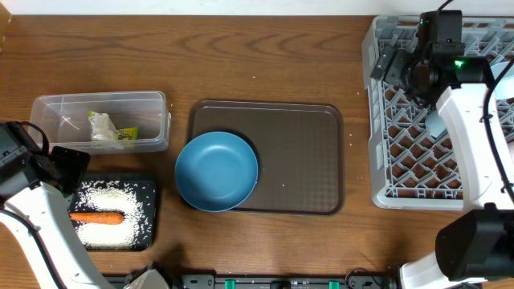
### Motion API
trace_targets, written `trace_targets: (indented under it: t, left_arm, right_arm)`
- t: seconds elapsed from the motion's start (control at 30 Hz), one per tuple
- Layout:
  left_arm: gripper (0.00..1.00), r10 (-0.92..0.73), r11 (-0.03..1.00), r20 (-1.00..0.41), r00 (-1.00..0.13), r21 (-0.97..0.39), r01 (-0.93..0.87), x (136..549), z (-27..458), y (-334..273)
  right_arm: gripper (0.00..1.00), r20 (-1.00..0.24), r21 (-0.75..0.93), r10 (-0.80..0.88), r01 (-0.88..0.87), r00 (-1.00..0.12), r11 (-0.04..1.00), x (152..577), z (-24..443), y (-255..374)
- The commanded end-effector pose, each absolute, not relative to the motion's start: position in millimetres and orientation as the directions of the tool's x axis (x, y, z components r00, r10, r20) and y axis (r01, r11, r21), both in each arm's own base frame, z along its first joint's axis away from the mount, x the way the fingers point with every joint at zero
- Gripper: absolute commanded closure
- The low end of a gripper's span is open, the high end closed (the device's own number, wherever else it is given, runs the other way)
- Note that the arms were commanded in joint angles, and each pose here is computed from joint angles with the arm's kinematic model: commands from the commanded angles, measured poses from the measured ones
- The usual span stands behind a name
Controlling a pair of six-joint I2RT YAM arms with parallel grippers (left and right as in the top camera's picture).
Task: Sort waste into correct bins and load items into the dishwasher rack
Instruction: 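Move the right gripper to the light blue plate and grasp its rim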
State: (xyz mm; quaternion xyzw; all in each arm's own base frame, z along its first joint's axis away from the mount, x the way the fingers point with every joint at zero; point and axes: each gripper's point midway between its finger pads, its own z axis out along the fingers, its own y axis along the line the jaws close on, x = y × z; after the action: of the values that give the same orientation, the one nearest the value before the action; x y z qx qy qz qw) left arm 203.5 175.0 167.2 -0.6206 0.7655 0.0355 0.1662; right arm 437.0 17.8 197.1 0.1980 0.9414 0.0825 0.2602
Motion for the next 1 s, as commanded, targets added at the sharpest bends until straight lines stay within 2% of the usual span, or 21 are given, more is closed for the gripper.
trace_targets:
  t: [0.0, 0.1, 0.17, 0.27, 0.37, 0.47, 0.7, 0.97]
  left_arm:
    - [0.00, -0.938, 0.228, -0.301, -0.172, -0.161, -0.960, 204.7, 170.7, 176.3]
    - [0.00, -0.938, 0.228, -0.300, -0.172, -0.160, -0.960, 204.8, 170.6, 176.3]
    - [0.00, -0.938, 0.228, -0.300, -0.172, -0.160, -0.960, 204.8, 170.6, 176.3]
    - [0.02, -0.938, 0.228, -0.300, -0.172, -0.160, -0.960, 204.8, 170.6, 176.3]
    - [0.02, -0.938, 0.228, -0.300, -0.172, -0.160, -0.960, 204.8, 170.6, 176.3]
    - [0.02, -0.938, 0.228, -0.300, -0.172, -0.160, -0.960, 204.8, 170.6, 176.3]
    - [0.02, -0.938, 0.228, -0.300, -0.172, -0.160, -0.960, 204.8, 170.6, 176.3]
    - [0.02, -0.938, 0.228, -0.300, -0.172, -0.160, -0.960, 204.8, 170.6, 176.3]
  right_arm:
    - [0.01, -0.309, 0.513, 0.431, 0.233, -0.848, 0.826, 426.7, 211.1, 70.1]
    - [0.01, -0.239, 0.664, 0.348, 0.109, -0.907, 0.740, 414.9, 226.7, 115.7]
    - [0.03, -0.281, 0.673, 0.222, -0.027, -0.934, 0.739, 404.8, 231.0, 146.1]
    - [0.05, -0.352, 0.567, 0.034, -0.185, -0.935, 0.803, 387.1, 218.3, 187.0]
    - [0.01, -0.374, 0.416, -0.105, -0.268, -0.921, 0.869, 368.2, 195.8, 224.9]
    - [0.01, -0.386, 0.304, -0.247, -0.375, -0.889, 0.876, 346.0, 174.7, 270.1]
    - [0.01, -0.367, 0.192, -0.588, -0.678, -0.720, 0.710, 275.9, 114.5, 372.6]
    - [0.01, -0.310, 0.152, -0.806, -0.863, -0.504, 0.481, 195.3, 73.5, 421.9]
